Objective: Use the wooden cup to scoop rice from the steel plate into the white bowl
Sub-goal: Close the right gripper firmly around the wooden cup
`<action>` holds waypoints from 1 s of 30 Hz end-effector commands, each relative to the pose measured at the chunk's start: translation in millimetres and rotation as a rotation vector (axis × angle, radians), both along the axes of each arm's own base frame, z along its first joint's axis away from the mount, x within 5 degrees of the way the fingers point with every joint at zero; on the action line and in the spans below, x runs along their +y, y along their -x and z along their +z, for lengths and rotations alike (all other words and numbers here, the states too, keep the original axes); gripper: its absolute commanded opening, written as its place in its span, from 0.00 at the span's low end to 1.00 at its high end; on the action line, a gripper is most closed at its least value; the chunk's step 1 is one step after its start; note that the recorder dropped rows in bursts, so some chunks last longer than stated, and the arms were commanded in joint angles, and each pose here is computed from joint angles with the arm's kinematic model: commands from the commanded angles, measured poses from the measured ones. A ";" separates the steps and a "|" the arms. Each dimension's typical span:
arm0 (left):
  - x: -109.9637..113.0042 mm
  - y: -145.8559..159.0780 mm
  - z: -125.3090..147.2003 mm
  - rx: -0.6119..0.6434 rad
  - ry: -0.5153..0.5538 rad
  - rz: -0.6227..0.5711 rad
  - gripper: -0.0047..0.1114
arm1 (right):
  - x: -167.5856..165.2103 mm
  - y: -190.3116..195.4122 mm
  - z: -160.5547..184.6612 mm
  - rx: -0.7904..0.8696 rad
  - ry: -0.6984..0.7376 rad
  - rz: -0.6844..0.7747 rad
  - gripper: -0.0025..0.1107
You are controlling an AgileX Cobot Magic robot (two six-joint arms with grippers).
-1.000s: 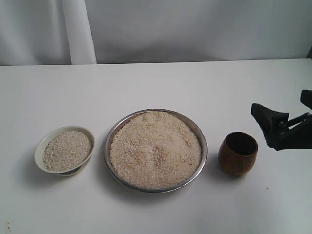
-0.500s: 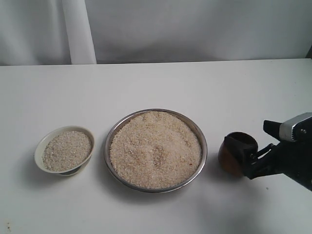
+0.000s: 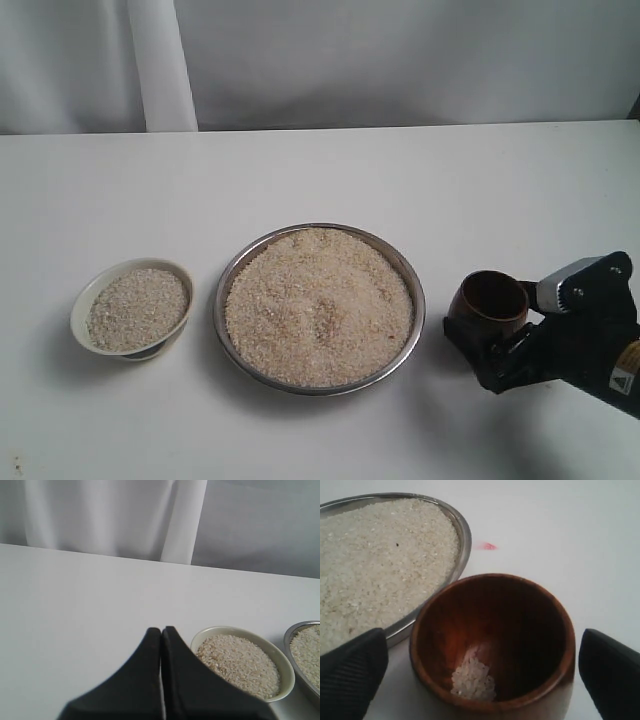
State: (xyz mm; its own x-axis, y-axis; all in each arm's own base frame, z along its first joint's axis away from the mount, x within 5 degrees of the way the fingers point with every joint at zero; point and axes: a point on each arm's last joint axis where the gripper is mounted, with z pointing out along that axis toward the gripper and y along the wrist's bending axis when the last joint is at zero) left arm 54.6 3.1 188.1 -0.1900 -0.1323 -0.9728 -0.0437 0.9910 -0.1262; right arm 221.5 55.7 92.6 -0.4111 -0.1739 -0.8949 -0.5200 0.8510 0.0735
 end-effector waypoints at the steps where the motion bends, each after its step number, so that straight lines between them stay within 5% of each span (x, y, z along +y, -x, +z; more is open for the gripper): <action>1: -0.2 -0.2 -0.2 -0.003 0.005 -0.002 0.04 | 1.8 -8.5 -3.0 0.002 -0.023 0.002 0.86; 23: -0.2 -0.2 -0.2 -0.003 0.005 -0.002 0.04 | -5.7 -32.1 -18.4 0.018 0.043 -0.088 0.80; 30: -0.2 -0.2 -0.2 -0.003 0.005 -0.002 0.04 | -6.2 -32.2 -18.9 0.021 0.043 -0.095 0.69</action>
